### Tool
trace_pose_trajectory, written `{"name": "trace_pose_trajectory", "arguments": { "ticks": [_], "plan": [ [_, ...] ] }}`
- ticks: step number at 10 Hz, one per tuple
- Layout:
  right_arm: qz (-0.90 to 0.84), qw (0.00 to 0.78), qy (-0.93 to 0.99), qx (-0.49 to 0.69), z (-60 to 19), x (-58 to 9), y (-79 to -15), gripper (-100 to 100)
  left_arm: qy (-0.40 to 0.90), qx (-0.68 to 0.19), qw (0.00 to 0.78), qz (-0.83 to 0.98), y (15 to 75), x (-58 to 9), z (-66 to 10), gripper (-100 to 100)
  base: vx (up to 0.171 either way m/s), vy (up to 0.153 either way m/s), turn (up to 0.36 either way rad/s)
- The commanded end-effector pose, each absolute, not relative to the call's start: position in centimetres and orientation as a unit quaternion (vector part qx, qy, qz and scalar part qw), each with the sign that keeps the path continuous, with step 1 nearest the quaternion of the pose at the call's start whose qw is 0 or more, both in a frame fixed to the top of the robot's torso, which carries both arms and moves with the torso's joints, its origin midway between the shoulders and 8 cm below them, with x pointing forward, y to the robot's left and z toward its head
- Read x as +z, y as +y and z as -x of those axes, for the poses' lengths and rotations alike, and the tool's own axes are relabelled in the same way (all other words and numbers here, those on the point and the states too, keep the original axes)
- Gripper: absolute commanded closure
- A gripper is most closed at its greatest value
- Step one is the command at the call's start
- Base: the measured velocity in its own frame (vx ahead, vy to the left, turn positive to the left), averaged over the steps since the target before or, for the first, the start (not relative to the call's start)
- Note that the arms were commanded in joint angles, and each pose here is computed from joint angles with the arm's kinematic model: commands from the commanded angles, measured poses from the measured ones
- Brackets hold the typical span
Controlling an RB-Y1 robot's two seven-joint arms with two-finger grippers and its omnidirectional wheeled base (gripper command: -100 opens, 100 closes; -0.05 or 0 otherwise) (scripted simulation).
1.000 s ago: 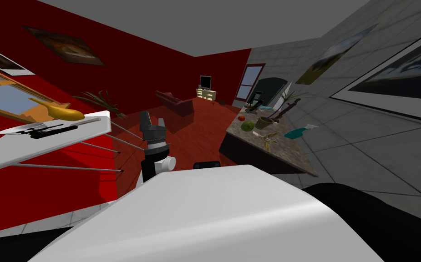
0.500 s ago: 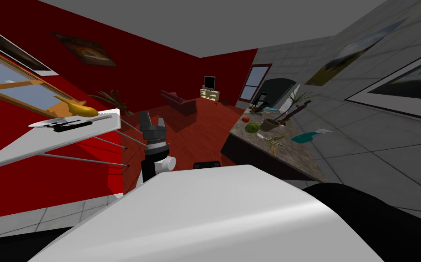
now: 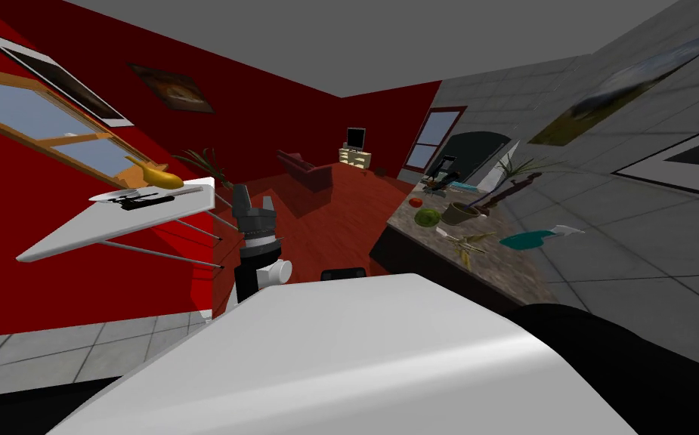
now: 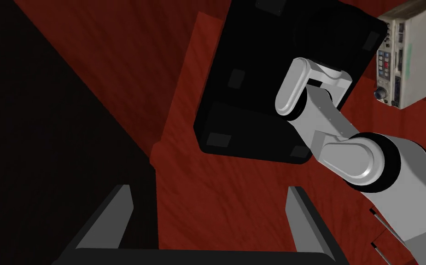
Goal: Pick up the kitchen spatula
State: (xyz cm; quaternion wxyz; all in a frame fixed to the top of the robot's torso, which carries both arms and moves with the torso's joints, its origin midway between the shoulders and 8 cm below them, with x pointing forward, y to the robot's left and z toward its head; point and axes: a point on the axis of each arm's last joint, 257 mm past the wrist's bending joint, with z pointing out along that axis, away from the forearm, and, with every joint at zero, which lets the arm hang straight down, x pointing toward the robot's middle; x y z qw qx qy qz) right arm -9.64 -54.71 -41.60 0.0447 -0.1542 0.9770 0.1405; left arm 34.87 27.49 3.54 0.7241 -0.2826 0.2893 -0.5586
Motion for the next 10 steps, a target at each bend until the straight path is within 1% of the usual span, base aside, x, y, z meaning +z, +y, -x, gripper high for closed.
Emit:
{"name": "trace_pose_trajectory", "arguments": {
  "ticks": [1,2,3,4,6,9,10],
  "plan": [
    [0.169,0.016,0.978,0.117,10.9,-40.4,-57.7,-100,0.289,-0.559,0.724,0.283,27.5,3.5,-34.9,0,0.047,-0.013,0.164],
    [0.181,-0.001,0.978,0.102,11.2,-39.3,-59.9,-100,0.289,-0.559,0.724,0.283,27.5,3.5,-34.9,0,0.093,-0.035,0.244],
    [0.183,0.0,0.978,0.105,11.0,-39.3,-59.7,-100,0.289,-0.559,0.724,0.283,27.5,3.5,-34.9,0,0.075,-0.045,0.101],
    [0.179,-0.005,0.979,0.096,11.5,-39.1,-60.6,-100,0.289,-0.559,0.724,0.283,27.5,3.5,-34.9,0,0.023,-0.025,-0.005],
    [0.189,-0.022,0.979,0.078,11.7,-37.8,-62.9,-100,0.289,-0.559,0.724,0.283,27.5,3.5,-34.9,0,0.034,-0.035,0.14],
    [0.201,-0.047,0.978,0.042,11.6,-35.4,-67.2,-100,0.289,-0.559,0.724,0.283,27.5,3.5,-34.9,0,0.062,-0.062,0.131],
    [0.205,-0.055,0.977,0.028,11.3,-34.3,-68.8,-100,0.289,-0.559,0.724,0.283,27.5,3.5,-34.9,0,0.083,-0.096,0.246]
  ]
}}
